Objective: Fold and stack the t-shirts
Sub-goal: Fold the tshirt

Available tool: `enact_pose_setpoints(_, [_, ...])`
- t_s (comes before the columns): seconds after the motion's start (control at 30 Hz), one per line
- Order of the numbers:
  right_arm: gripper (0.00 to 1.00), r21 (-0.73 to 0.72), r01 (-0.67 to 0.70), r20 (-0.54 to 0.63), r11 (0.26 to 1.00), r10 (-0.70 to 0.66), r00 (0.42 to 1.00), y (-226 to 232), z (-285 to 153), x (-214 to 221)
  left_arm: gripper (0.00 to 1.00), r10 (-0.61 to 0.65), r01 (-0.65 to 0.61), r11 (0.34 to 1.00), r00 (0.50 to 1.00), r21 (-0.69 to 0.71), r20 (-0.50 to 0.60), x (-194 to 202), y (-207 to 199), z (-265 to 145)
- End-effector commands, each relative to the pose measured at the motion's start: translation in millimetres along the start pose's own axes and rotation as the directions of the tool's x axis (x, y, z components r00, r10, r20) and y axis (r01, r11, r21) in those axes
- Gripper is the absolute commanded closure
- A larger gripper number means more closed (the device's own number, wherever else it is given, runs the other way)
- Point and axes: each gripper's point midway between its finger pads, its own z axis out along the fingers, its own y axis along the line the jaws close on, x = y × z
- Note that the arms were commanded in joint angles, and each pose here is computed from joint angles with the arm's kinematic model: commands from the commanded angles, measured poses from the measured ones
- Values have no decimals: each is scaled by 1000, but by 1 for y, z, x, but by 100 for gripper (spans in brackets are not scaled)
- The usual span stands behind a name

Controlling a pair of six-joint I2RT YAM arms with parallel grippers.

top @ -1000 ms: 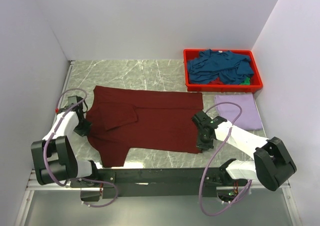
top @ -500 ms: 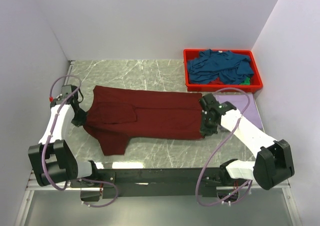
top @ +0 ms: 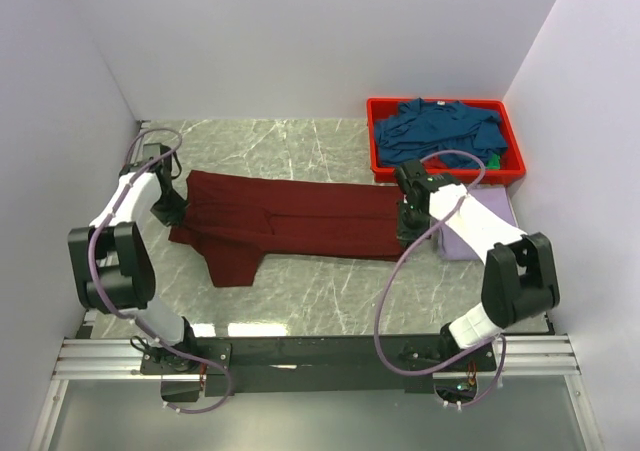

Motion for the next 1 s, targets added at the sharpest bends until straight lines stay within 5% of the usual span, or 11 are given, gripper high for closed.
enact_pose_setpoints(0.0, [100,45,13,62,999,-16,998,-8,-6,-26,99,9,-12,999,997,44,75,-28,-19,-7])
enact_pose_setpoints(0.7, [90,91,-73,55,993,68,996,-10,49,-62,95,24,-24,1000,999,9,44,-30,-45,54])
enact_pose_setpoints(0.83, [70,90,-84,73,992,78,994,-10,44,-65,83,5,-6,1000,998,22,66,-32,-43,46])
enact_pose_setpoints(0.97, [59,77,-104,130,992,93,987,-10,26,-73,58,-10,6,999,994,44,105,-33,-40,28])
